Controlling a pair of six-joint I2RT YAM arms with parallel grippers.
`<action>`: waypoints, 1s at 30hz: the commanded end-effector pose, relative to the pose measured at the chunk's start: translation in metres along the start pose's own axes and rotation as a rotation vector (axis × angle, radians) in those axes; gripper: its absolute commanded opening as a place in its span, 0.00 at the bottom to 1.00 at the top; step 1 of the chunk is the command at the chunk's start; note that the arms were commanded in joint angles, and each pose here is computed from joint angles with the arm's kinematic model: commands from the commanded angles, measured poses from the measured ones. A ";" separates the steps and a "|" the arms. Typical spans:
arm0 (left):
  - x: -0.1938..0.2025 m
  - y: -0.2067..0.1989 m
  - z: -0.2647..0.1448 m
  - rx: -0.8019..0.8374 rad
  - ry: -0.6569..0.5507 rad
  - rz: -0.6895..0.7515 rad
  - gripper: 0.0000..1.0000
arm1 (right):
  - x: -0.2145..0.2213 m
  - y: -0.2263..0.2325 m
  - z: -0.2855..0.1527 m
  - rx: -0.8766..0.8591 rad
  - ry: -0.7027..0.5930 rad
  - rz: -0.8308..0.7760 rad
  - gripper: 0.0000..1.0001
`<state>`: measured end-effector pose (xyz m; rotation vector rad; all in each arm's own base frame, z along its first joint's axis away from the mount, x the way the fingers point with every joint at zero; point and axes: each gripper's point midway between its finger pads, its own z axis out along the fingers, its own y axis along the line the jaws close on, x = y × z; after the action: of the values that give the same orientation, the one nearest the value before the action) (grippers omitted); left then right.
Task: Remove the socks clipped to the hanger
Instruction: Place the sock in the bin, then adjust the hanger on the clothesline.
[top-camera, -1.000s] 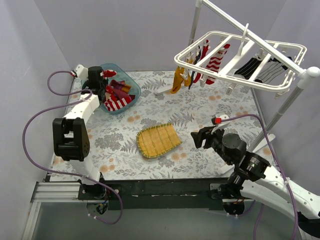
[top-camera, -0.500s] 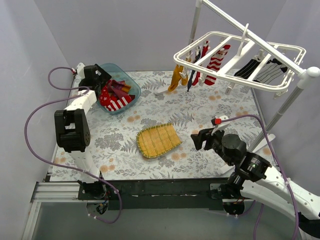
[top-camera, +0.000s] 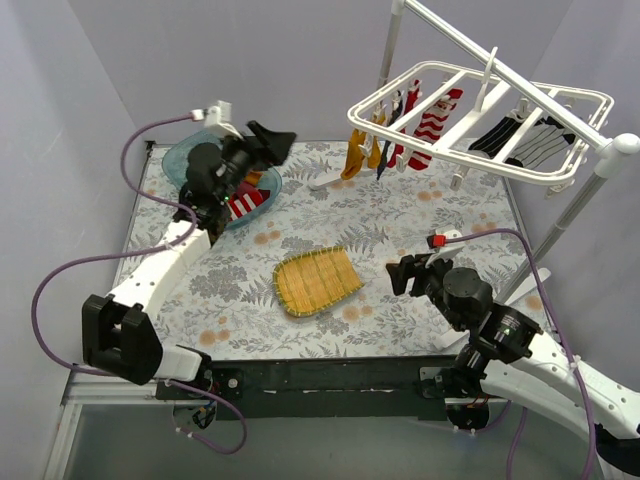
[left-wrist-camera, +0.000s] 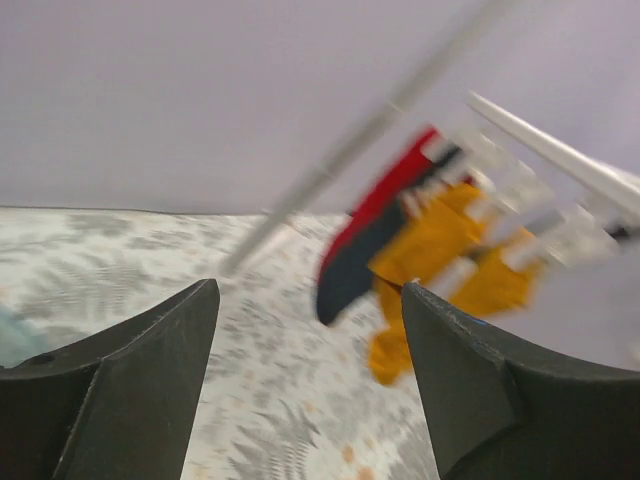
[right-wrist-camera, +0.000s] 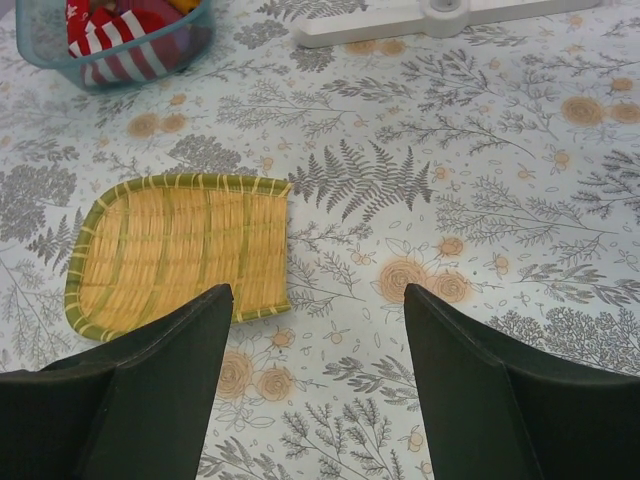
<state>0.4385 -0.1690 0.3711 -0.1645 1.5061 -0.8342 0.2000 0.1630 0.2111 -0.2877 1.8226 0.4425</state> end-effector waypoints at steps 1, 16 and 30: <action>0.041 -0.087 -0.013 0.290 0.074 0.105 0.72 | -0.037 -0.006 -0.007 0.042 -0.125 0.078 0.78; 0.043 -0.159 -0.012 0.526 0.058 0.201 0.71 | -0.034 -0.014 -0.015 0.066 -0.120 0.114 0.77; 0.011 -0.190 -0.006 0.611 0.011 0.284 0.68 | -0.037 -0.010 -0.013 0.058 -0.119 0.115 0.77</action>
<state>0.3672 -0.3076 0.4572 0.4293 1.2345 -1.0296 0.2008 0.1464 0.2215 -0.1674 1.7934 0.4381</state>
